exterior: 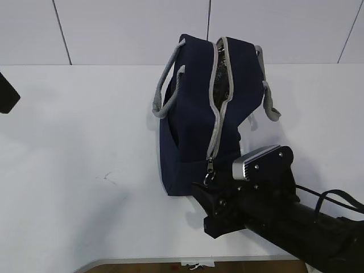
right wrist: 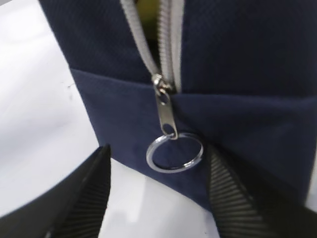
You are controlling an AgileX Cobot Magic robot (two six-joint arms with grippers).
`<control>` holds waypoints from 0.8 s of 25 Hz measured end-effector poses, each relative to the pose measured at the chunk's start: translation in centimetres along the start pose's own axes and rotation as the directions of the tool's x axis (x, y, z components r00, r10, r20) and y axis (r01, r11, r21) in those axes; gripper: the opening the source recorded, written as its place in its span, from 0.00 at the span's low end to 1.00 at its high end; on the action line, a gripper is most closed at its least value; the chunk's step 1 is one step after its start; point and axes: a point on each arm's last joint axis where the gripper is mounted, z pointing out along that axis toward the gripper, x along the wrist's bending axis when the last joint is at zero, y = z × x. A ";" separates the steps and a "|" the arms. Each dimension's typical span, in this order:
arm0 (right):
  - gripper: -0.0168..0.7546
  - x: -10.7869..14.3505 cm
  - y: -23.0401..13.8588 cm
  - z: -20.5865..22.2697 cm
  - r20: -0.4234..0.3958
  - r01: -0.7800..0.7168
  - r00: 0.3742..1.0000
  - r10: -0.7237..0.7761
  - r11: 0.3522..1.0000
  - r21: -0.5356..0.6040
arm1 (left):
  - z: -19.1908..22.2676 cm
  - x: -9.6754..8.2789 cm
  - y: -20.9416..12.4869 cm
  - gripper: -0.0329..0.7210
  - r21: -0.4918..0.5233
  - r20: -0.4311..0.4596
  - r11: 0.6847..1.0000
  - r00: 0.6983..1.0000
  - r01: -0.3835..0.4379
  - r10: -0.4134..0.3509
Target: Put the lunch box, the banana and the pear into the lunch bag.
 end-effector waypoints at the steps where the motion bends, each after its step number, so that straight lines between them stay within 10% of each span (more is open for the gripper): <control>1: 0.64 0.0 0.0 0.0 0.000 0.000 1.000 0.000 1.000 -0.003 | 0.0 0.0 0.0 0.48 0.000 0.000 1.000 1.000 0.000 0.000; 20: 0.64 0.5 0.1 0.1 -0.055 0.030 0.998 -0.031 0.999 -0.017 | 0.0 0.0 0.0 0.48 0.000 0.000 1.000 1.000 0.000 0.000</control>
